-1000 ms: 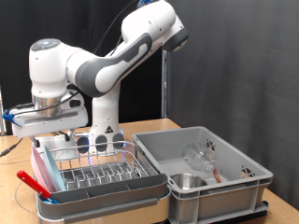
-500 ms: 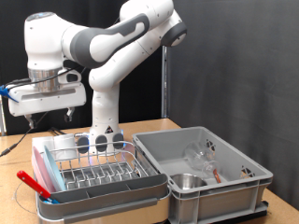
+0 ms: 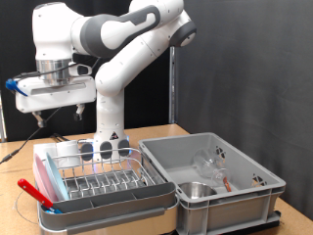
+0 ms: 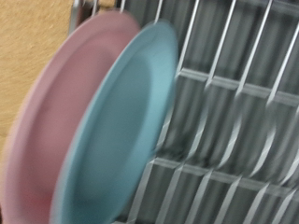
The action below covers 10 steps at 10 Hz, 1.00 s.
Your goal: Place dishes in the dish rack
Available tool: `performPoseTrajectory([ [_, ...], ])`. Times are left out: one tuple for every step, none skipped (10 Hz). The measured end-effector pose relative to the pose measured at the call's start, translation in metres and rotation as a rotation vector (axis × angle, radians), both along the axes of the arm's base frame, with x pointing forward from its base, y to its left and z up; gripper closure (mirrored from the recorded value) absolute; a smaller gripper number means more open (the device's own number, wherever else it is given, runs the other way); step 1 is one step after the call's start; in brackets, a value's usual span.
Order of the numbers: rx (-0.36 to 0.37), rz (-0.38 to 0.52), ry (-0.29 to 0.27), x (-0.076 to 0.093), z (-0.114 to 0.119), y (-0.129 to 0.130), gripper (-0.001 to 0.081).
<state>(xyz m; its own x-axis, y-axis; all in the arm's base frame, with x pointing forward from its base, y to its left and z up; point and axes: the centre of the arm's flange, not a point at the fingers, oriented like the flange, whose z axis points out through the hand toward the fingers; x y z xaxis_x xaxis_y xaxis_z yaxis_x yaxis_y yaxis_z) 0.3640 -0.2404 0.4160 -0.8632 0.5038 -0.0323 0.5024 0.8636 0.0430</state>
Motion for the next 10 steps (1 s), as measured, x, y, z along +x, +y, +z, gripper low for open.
performPoseTrajectory([
  [0.028,0.108,0.027,0.003,0.001,0.005,-0.0003],
  [0.055,0.23,0.032,0.011,0.005,0.012,-0.0003],
  [0.067,0.342,0.027,0.021,0.009,0.022,-0.0003],
  [0.062,0.465,0.022,0.032,0.013,0.035,-0.0003],
  [0.055,0.588,0.02,0.043,0.015,0.05,-0.0003],
  [0.053,0.699,0.016,0.049,0.014,0.059,-0.0003],
  [0.057,0.659,0.021,0.048,0.014,0.057,-0.0003],
  [0.084,0.68,0.043,0.045,0.012,0.058,-0.0003],
  [0.134,0.766,0.075,0.045,0.012,0.063,-0.0003],
  [0.17,0.871,0.092,0.049,0.013,0.07,-0.0003],
])
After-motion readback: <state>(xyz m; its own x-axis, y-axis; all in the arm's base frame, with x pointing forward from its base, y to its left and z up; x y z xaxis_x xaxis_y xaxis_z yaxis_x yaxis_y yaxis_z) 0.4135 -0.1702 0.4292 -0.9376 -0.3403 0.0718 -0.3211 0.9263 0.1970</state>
